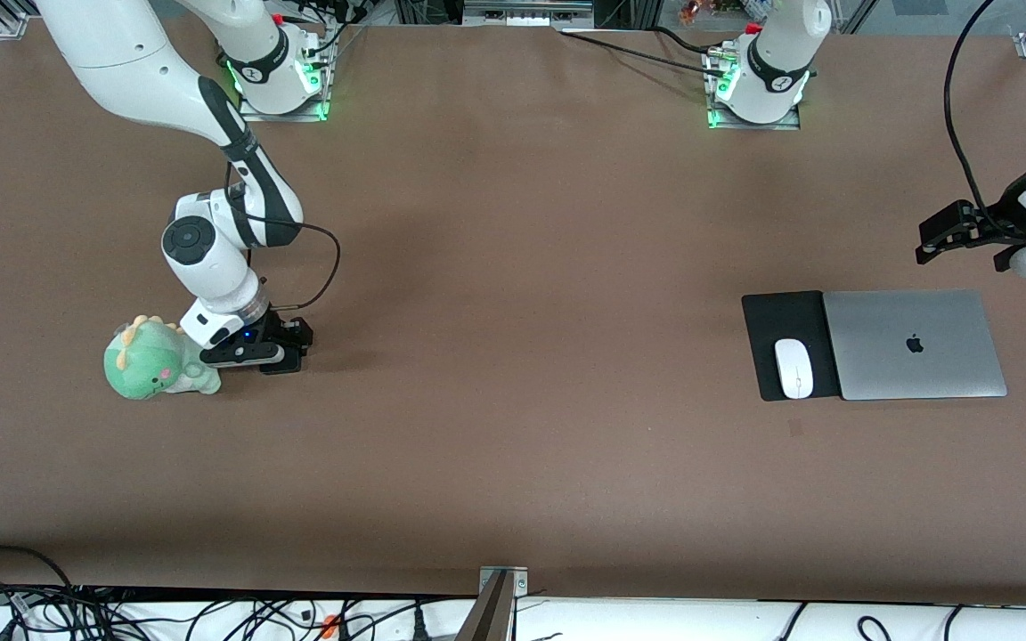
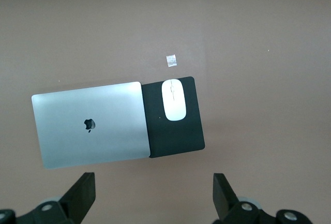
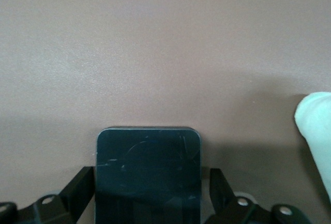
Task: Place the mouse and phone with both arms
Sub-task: 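Lower the phone beside the plush toy and open the right gripper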
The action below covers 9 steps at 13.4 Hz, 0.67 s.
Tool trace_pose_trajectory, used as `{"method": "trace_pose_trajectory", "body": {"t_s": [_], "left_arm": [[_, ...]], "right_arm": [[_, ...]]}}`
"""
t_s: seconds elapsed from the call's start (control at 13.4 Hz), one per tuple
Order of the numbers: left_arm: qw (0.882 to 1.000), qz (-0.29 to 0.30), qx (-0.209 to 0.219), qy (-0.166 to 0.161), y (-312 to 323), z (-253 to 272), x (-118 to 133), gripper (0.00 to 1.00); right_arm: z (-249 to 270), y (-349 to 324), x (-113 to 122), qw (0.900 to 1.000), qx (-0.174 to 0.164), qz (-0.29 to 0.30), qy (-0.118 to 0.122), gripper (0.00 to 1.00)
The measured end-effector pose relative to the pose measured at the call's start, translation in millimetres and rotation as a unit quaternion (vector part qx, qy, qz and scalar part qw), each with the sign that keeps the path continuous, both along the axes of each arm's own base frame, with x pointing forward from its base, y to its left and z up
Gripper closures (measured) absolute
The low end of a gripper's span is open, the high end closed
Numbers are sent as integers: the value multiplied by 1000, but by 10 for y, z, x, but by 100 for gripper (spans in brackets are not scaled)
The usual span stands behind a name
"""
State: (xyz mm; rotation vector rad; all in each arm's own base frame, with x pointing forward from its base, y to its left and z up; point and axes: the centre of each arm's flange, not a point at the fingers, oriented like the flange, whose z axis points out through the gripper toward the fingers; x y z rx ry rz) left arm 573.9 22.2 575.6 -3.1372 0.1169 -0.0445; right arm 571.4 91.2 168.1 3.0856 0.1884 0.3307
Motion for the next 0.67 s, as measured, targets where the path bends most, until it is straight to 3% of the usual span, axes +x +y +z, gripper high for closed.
{"method": "trace_pose_trajectory", "body": {"t_s": [0.3,0.67], "left_arm": [[1000,1,0,-4,8,13,13,0],[1000,1,0,-6,15,30,17,0]], "right_arm": [[195,6,57,1000,1,0,-9,0],[795,-9,191,999,4,-27,19,0]]}}
